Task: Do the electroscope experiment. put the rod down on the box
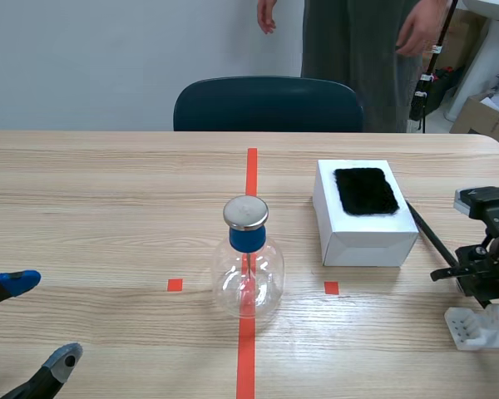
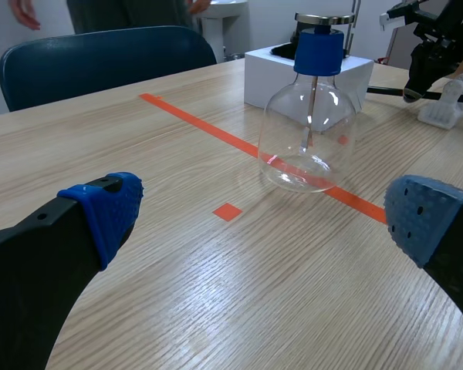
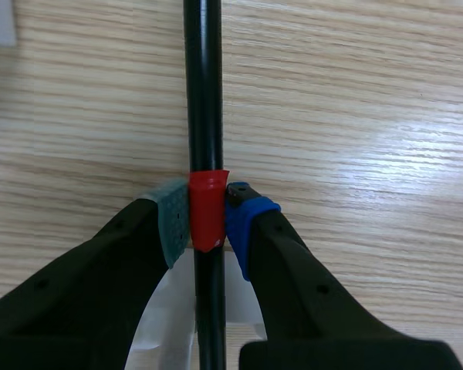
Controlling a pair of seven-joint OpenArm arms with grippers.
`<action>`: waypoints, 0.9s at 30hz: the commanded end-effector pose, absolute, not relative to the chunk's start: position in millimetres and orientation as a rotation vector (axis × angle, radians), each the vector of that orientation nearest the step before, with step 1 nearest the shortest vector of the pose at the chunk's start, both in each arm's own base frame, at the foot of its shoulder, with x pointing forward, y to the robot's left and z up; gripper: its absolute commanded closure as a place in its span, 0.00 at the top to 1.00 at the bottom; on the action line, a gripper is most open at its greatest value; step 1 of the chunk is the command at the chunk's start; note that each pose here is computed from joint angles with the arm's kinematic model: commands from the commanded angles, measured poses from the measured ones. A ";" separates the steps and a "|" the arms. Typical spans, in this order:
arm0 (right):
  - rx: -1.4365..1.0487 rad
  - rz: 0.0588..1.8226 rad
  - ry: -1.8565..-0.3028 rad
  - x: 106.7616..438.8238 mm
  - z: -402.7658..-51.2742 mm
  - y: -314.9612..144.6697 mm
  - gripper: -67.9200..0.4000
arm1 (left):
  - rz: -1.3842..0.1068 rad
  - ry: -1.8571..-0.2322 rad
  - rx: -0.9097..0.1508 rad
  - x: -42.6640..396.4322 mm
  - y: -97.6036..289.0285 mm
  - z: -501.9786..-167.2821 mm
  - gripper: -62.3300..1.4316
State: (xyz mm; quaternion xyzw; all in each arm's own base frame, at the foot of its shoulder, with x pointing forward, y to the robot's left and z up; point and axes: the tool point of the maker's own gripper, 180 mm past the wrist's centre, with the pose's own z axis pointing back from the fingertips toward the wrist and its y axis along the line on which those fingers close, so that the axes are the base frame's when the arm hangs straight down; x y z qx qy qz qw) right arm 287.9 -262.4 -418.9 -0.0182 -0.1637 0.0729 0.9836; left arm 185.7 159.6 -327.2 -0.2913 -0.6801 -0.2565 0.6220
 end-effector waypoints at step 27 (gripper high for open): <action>-0.017 0.129 -0.309 287.1 -408.8 -271.5 0.60 | -0.587 -1.594 -0.677 188.6 160.7 -319.3 1.00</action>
